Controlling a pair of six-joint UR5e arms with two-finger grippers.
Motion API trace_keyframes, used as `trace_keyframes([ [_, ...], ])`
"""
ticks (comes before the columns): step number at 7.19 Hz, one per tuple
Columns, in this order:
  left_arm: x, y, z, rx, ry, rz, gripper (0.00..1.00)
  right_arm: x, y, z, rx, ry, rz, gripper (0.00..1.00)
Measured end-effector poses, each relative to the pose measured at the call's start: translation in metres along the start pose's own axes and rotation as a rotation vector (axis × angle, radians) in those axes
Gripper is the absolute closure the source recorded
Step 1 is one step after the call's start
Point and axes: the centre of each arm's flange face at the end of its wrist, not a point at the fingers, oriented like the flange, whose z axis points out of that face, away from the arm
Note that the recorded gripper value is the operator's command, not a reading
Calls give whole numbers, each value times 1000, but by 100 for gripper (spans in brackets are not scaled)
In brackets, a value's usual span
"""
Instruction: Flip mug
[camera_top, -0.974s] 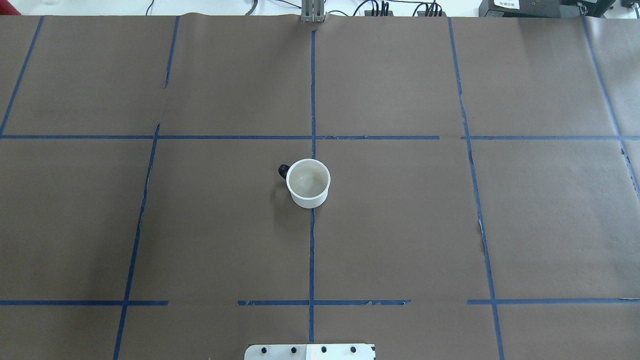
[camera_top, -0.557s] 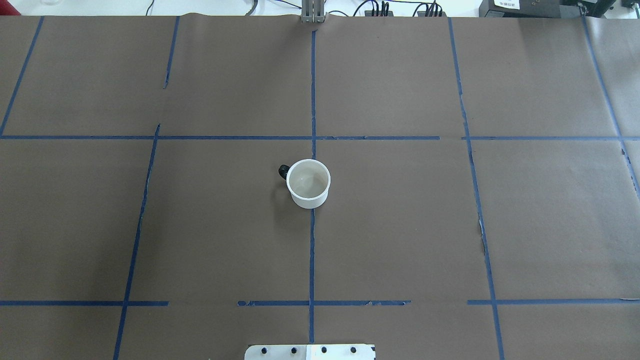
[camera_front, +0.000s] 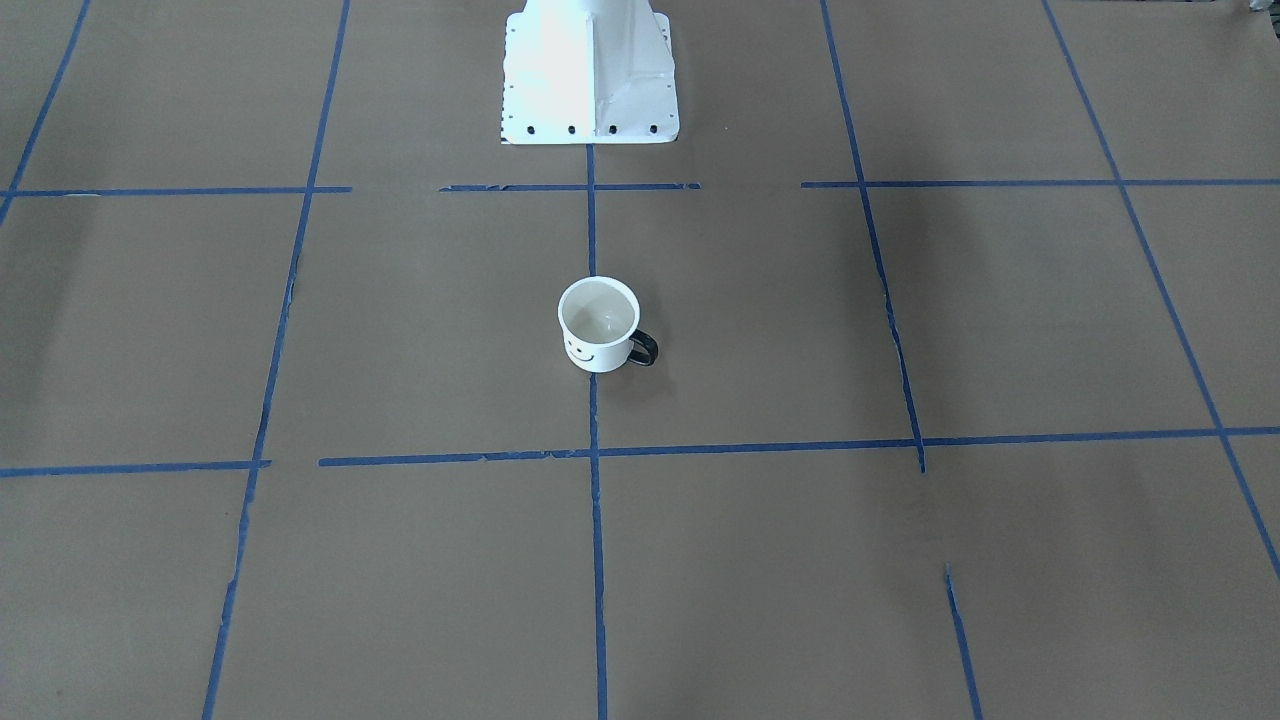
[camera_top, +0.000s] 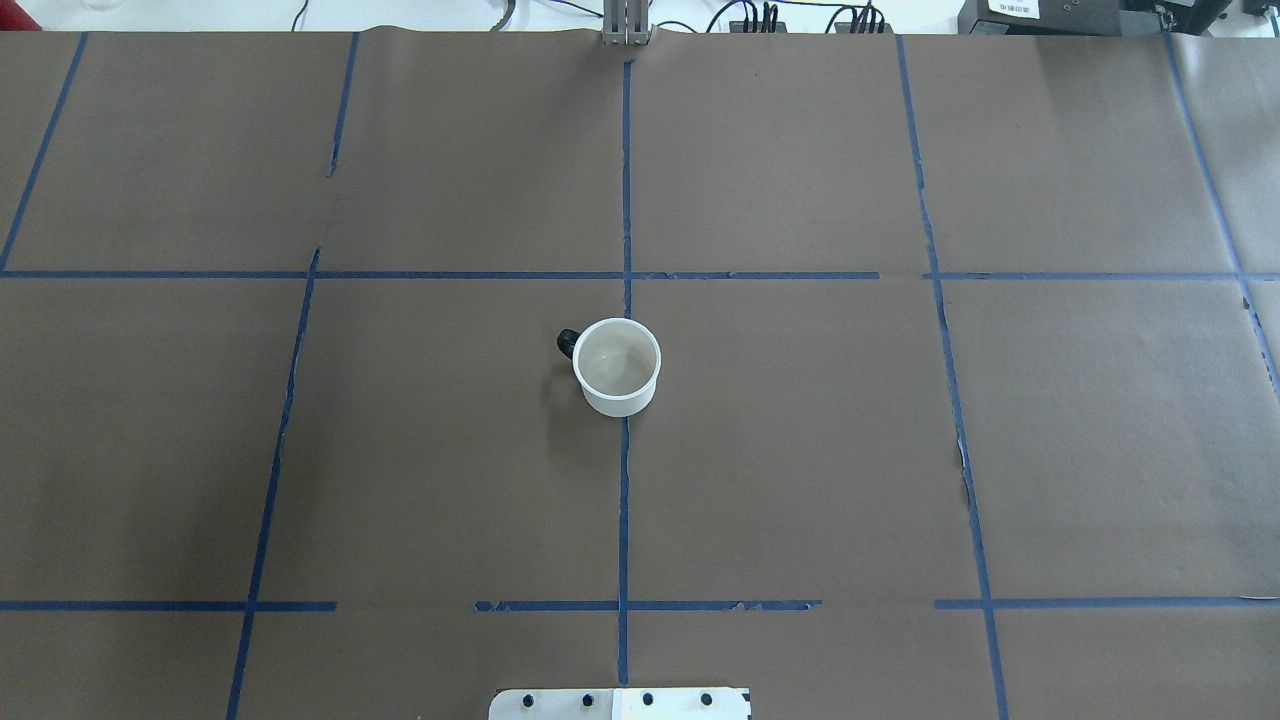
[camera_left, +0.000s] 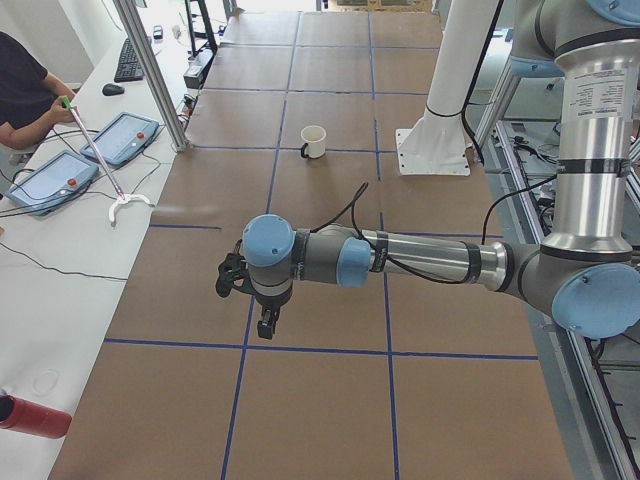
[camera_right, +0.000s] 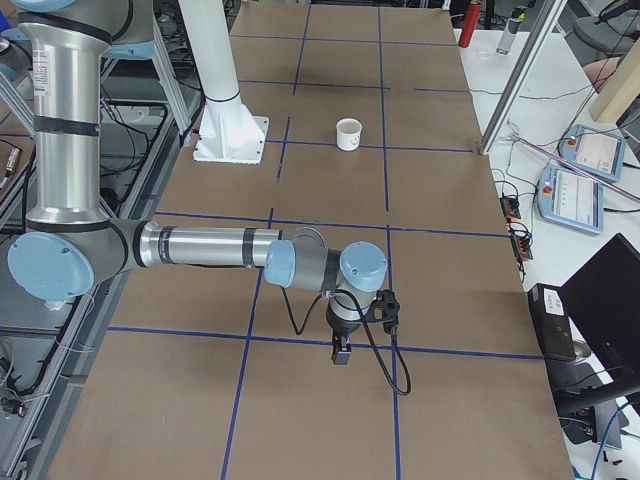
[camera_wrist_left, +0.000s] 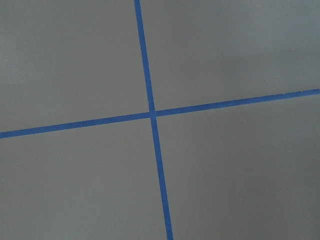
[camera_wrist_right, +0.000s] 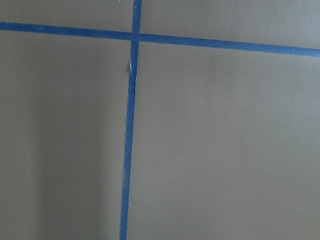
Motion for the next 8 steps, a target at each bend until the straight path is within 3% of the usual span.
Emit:
trace_keyframes([
  [8,6,7,-8,16,-5,7,0,0,0,0,0,0,0,0],
])
